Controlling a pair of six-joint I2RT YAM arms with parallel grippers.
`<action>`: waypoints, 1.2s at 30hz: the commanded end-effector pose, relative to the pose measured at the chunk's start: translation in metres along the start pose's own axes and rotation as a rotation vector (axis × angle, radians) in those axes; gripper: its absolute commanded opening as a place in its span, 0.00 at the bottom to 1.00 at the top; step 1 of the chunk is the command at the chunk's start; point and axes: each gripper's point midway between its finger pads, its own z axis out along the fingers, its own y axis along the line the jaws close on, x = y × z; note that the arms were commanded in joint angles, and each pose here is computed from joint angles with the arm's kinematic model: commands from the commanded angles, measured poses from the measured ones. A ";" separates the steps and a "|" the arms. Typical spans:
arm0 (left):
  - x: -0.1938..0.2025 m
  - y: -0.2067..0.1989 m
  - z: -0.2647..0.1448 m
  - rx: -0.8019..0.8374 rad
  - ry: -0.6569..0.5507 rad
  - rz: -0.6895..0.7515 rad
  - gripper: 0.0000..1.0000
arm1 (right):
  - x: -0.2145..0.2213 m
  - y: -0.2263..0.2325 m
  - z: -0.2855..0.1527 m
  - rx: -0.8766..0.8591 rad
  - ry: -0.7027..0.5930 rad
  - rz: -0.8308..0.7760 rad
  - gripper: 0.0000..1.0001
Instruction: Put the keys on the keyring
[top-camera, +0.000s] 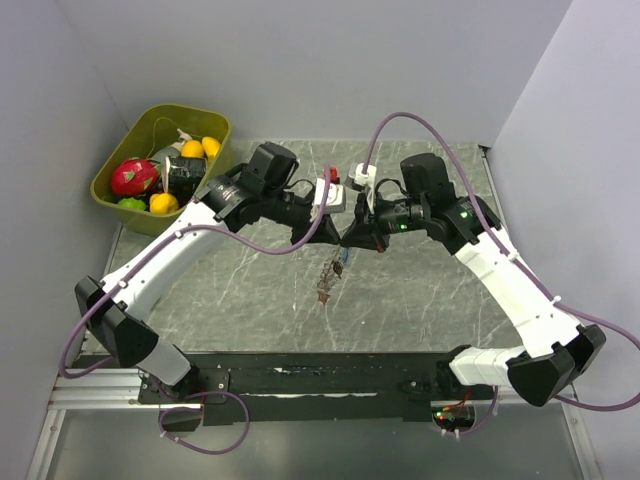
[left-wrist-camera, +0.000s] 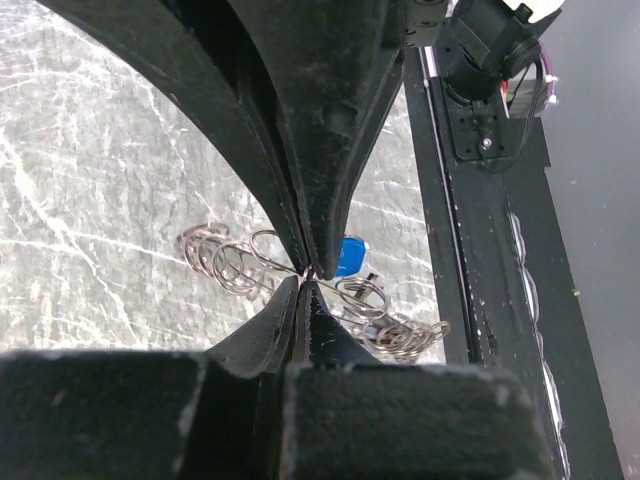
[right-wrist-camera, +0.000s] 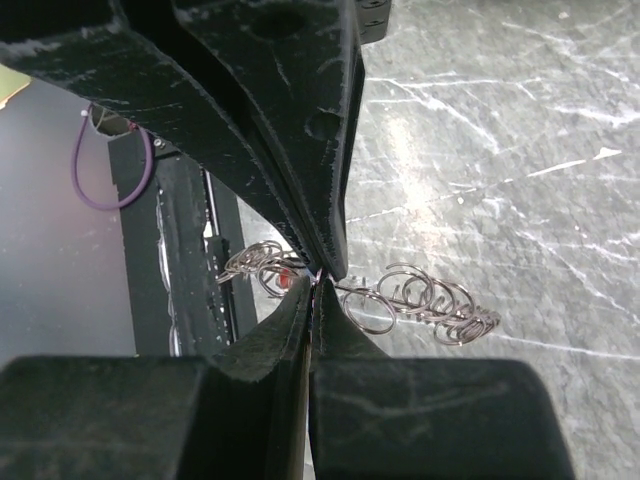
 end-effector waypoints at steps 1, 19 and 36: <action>-0.028 -0.004 -0.002 -0.025 -0.136 0.069 0.01 | -0.025 0.001 -0.002 0.018 -0.099 -0.063 0.02; -0.053 -0.006 -0.032 -0.244 -0.466 0.087 0.01 | -0.051 0.007 -0.038 0.141 -0.322 -0.046 0.56; -0.071 -0.024 -0.058 -0.210 -0.680 0.088 0.01 | -0.038 0.018 -0.044 0.026 -0.385 -0.026 0.69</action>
